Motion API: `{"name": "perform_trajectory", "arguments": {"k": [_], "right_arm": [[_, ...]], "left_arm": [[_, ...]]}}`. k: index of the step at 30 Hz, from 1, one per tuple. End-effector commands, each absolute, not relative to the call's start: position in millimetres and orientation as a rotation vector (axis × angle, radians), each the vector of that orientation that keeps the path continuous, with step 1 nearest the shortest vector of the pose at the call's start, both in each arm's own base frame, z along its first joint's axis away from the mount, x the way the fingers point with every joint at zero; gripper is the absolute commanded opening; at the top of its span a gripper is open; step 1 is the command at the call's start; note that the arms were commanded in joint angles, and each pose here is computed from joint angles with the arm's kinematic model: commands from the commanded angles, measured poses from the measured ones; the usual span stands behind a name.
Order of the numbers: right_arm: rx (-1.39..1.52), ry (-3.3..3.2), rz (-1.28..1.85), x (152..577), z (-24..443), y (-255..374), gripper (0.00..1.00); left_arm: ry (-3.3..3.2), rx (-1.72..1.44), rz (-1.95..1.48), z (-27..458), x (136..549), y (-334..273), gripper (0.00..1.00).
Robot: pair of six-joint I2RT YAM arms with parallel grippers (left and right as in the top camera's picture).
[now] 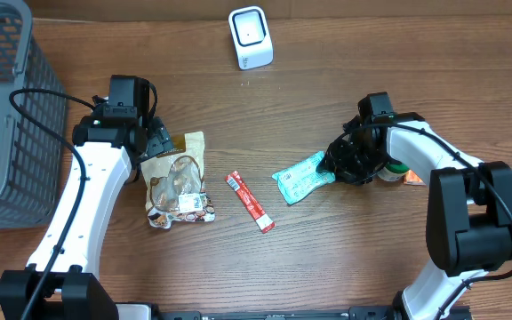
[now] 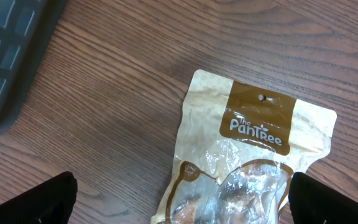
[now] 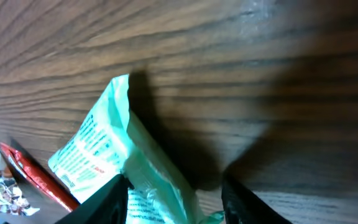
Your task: Scan the item barcode
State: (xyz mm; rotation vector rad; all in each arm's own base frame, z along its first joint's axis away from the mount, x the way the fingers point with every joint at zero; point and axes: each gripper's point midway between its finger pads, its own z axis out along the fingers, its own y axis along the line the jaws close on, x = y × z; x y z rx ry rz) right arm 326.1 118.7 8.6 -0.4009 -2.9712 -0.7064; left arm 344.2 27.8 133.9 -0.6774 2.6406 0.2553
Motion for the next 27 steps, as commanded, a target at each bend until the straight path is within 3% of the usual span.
{"name": "perform_trajectory", "arguments": {"k": [1,19,27], "right_arm": [[-0.404,-2.978,-0.659,322.8,0.9,115.1,0.49],[-0.352,-3.023,-0.682,331.1,1.3,115.9,0.49],[-0.397,-2.983,-0.661,323.4,0.8,115.1,0.54]], "left_arm": [[2.612,-0.665,0.24,145.7,347.2,27.2,1.0],[2.612,-0.665,0.24,145.7,347.2,27.2,0.99],[2.612,-0.665,0.24,145.7,347.2,27.2,1.0]]}}
